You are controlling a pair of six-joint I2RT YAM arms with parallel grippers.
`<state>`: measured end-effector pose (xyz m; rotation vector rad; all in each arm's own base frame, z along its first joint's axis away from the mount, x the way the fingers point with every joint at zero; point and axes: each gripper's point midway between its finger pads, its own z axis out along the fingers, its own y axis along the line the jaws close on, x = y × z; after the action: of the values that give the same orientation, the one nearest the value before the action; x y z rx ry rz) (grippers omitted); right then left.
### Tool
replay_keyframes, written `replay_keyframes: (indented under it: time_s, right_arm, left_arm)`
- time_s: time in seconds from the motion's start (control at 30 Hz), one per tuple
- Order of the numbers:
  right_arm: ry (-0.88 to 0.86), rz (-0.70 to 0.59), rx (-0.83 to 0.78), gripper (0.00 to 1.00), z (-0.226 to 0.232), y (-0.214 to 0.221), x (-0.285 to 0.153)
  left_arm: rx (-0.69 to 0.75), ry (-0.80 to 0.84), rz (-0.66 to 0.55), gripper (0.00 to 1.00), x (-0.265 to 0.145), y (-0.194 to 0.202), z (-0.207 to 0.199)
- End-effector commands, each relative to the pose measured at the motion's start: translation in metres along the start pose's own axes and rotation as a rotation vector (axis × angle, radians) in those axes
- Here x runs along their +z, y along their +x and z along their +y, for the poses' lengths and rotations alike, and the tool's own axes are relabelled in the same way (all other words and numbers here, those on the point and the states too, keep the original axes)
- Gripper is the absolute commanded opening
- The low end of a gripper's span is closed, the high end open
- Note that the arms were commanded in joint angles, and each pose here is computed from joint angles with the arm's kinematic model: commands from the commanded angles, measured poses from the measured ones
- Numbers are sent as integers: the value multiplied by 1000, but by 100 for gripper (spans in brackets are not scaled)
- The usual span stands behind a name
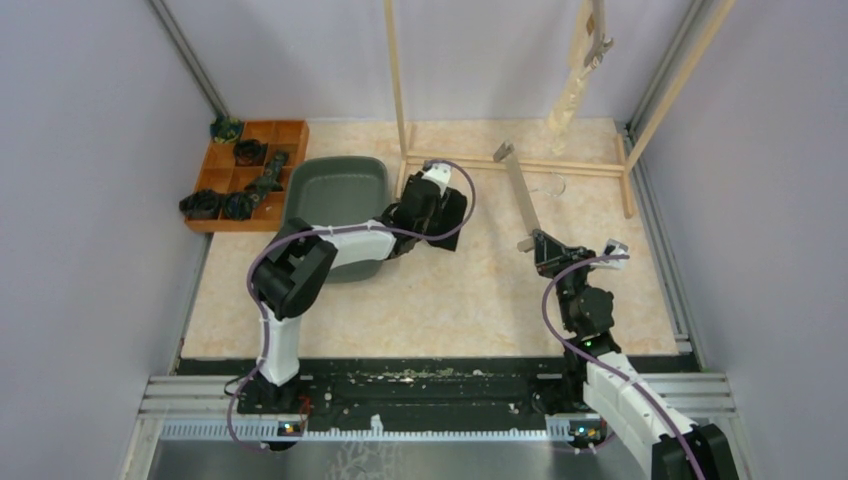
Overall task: Clip the underwear to the hanger
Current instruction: Clamp the underwear onto the hanger.
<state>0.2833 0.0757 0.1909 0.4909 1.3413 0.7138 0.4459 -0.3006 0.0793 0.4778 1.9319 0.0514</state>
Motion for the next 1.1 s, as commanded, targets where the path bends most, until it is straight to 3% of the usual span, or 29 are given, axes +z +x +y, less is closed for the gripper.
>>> replay_keyframes:
  time_s: [0.0,0.03,0.1,0.23,0.47,0.73,1.07]
  right_arm:
    - [-29,-44,5,0,2,-6,-3]
    - [-28,-45,4,0,2,-6,-3]
    - [-28,-44,2,0,2,-6,-3]
    - [-27,-41,3,0,1,-5,-3]
    - [-30,-41,11,0,1,-4,-3]
    - [-53,-37,30,0,6,-4,-5]
    - [-60,-49,36,0,8,-8,-8]
  left_arm:
    - [-29,-93,-76,78,-1,-28,27]
    - [-41,-82,-99,91,-6,-33,27]
    - [-54,-52,-147,99,-18,-42,29]
    - [-21,45,-243,99,-47,-65,29]
    - [117,337,-394,88,-102,-70,0]
    - [316,700,-273,88,-113,-43,-52]
    - [487,849,-173,90,-112,-19,-67]
